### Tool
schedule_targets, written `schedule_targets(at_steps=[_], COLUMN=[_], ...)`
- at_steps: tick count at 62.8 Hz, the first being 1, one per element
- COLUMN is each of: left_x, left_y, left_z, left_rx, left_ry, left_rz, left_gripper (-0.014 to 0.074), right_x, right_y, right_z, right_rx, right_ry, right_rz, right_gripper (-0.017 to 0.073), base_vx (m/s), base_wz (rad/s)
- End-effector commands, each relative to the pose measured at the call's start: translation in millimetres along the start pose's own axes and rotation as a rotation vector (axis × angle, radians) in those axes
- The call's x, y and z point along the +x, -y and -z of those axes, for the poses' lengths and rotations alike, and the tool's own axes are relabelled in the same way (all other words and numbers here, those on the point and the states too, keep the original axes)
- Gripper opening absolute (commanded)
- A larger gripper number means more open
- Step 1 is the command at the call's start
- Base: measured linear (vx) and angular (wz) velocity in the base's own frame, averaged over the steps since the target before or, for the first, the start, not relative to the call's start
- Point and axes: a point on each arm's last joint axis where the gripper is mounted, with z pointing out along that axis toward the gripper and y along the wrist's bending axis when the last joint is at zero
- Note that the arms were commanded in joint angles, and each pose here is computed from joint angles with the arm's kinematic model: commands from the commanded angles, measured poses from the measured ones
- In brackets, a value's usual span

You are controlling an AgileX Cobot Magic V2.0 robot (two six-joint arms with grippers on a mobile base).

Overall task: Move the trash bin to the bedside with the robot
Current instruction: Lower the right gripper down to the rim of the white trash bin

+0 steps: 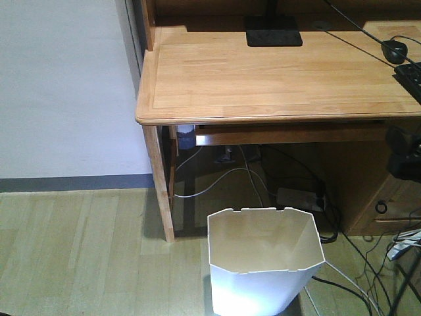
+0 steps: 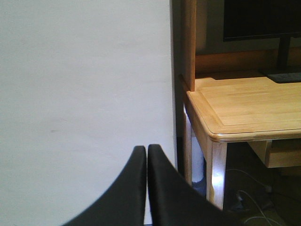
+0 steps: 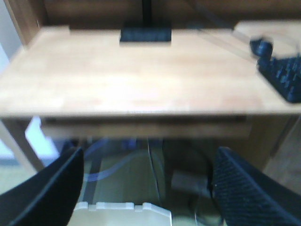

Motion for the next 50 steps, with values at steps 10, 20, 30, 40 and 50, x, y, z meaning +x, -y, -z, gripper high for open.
schedule_targets(at_steps=[10, 20, 30, 40, 50], left_x=[-13.9, -13.9, -13.9, -13.9, -13.9], left_y=[0.4, 0.4, 0.4, 0.4, 0.4], left_z=[2.0, 2.0, 2.0, 2.0, 2.0], left_rx=[0.004, 0.004, 0.004, 0.004, 0.004], left_ry=[0.099, 0.099, 0.099, 0.099, 0.099], left_rz=[0.009, 0.009, 0.009, 0.009, 0.009], left_gripper=[-0.0006, -0.0006, -0.0006, -0.0006, -0.0006], right_x=[-22.7, -17.3, -4.9, 10.5, 31.1], right_y=[-1.1, -0.4, 0.7, 14.8, 32.5], right_z=[-54.6, -93.8, -130.6, -168.8, -202.6], right_rx=[0.005, 0.007, -0.013, 0.002, -0.014], right_ry=[-0.167, -0.351, -0.509, -0.634, -0.702], right_rz=[0.0, 0.008, 0.09, 0.032, 0.052], right_gripper=[0.0509, 0.0509, 0.0509, 0.0507, 0.0507], base_vx=[0.0, 0.0, 0.0, 0.0, 0.0], base_wz=[0.0, 0.0, 0.0, 0.0, 0.0])
